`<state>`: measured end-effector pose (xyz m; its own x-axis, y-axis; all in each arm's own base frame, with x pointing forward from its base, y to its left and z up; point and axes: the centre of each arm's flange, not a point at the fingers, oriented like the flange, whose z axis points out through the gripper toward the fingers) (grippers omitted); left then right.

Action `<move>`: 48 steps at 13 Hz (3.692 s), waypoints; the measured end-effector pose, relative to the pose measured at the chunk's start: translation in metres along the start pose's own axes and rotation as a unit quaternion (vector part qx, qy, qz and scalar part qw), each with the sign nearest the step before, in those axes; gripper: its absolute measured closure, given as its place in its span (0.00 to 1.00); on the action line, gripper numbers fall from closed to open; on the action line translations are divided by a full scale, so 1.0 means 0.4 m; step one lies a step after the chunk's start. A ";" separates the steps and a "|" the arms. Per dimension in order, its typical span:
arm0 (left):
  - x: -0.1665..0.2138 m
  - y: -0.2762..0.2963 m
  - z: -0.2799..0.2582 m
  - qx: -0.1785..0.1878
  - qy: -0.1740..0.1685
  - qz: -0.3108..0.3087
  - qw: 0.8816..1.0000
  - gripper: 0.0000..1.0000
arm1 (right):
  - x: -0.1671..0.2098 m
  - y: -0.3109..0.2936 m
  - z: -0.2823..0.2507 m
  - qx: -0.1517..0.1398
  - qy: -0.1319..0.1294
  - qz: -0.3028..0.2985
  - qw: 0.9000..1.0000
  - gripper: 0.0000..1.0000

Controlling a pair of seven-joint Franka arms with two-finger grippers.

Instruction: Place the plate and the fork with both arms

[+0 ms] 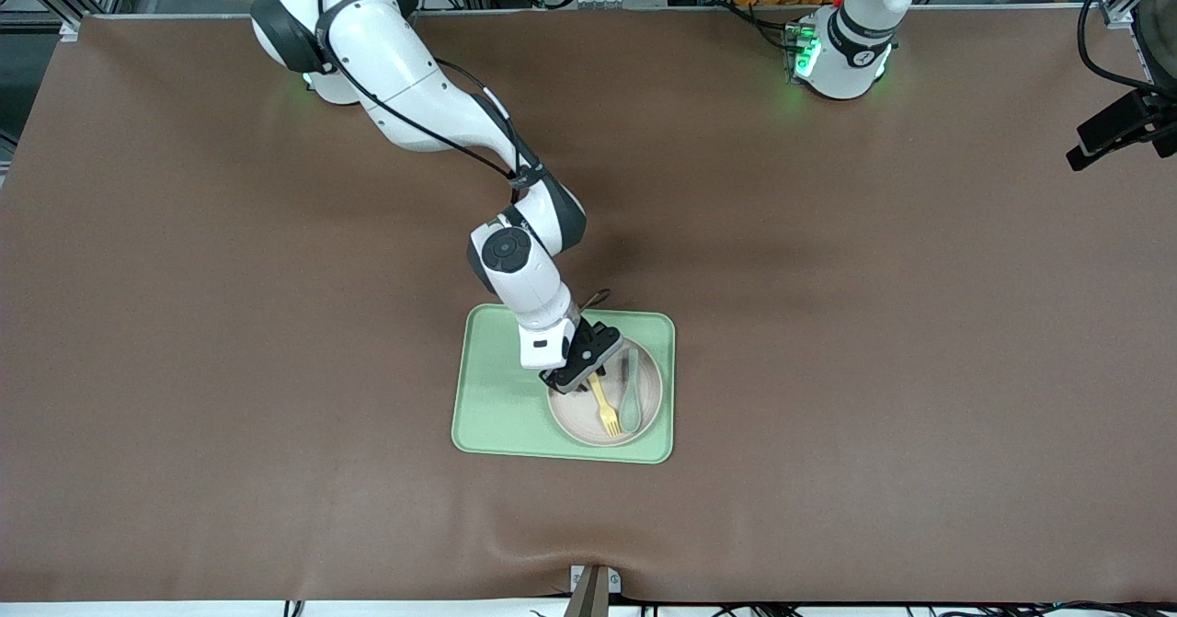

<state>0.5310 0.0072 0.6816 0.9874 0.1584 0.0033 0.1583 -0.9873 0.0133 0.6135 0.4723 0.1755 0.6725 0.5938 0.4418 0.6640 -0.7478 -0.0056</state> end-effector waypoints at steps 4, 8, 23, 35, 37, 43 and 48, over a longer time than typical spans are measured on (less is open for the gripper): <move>0.001 0.000 0.000 0.003 0.002 0.004 1.000 0.00 | 0.009 -0.001 -0.008 0.000 0.005 -0.001 1.000 0.79; 0.001 0.026 0.001 0.011 0.007 0.015 1.000 0.00 | 0.035 0.021 -0.043 -0.004 0.006 0.003 1.000 0.80; 0.008 0.037 0.020 0.012 0.003 0.018 1.000 0.00 | -0.073 0.330 -0.290 -0.031 -0.098 0.301 0.948 0.80; 0.008 0.042 0.028 0.012 0.000 0.020 1.000 0.00 | -0.197 0.270 -0.188 -0.046 -0.089 0.402 0.910 0.80; 0.007 0.043 0.029 0.013 0.000 0.020 1.000 0.00 | -0.202 0.276 -0.181 -0.048 -0.085 0.403 0.910 0.80; 0.007 0.045 0.032 0.013 -0.002 0.021 1.000 0.00 | -0.201 0.294 -0.191 -0.051 -0.098 0.413 0.904 0.16; 0.007 0.047 0.035 0.013 -0.003 0.022 1.000 0.00 | -0.155 0.380 -0.318 -0.053 -0.134 0.419 0.897 0.00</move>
<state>0.5369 -0.0113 0.6677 0.9934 0.1147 -0.0028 0.1146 -0.9933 -0.0126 0.6312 0.2838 0.2614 0.9845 -0.1498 0.0911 -0.1360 -0.9803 -0.1430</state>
